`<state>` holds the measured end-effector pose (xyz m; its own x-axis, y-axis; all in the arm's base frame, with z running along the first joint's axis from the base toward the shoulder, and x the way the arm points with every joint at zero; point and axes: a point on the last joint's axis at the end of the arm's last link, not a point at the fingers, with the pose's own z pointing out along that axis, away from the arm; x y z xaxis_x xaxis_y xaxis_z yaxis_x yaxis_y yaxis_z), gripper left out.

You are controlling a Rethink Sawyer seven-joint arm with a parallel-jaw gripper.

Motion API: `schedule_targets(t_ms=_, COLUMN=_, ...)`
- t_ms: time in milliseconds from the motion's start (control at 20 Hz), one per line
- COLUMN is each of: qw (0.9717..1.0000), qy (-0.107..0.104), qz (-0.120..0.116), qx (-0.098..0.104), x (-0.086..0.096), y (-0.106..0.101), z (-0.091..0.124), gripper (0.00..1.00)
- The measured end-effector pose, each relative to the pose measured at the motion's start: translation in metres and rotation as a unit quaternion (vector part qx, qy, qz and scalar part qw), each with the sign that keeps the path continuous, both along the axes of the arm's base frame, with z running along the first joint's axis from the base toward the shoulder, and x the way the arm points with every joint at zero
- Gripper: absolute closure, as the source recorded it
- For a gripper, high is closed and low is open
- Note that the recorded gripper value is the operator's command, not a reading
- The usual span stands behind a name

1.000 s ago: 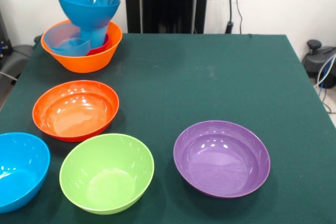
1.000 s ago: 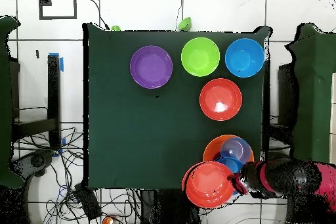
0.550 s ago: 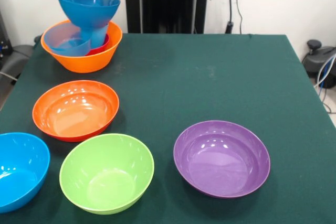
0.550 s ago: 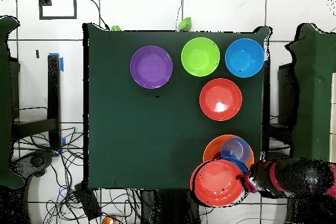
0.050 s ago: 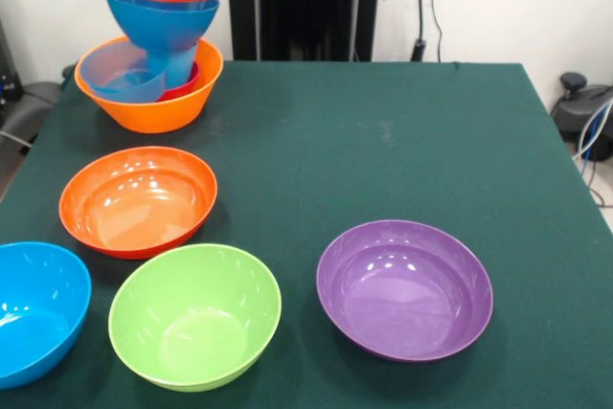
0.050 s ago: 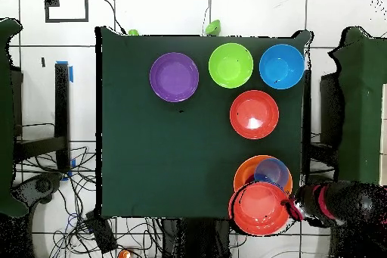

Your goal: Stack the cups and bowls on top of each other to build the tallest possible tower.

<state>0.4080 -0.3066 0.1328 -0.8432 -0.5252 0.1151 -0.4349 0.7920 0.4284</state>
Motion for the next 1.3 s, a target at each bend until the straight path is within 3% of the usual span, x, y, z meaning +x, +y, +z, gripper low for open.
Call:
schedule_targets(t_ms=550, qw=0.9998, qy=0.000, qz=0.014, qx=-0.013, x=-0.0046, y=-0.0023, z=-0.0092, gripper=1.00)
schedule_targets(t_ms=600, qw=0.9998, qy=0.000, qz=0.014, qx=-0.013, x=-0.0047, y=-0.0023, z=-0.0092, gripper=0.00)
schedule_targets(t_ms=1300, qw=0.9998, qy=-0.001, qz=0.016, qx=-0.015, x=-0.0041, y=-0.0023, z=-0.0084, gripper=0.00)
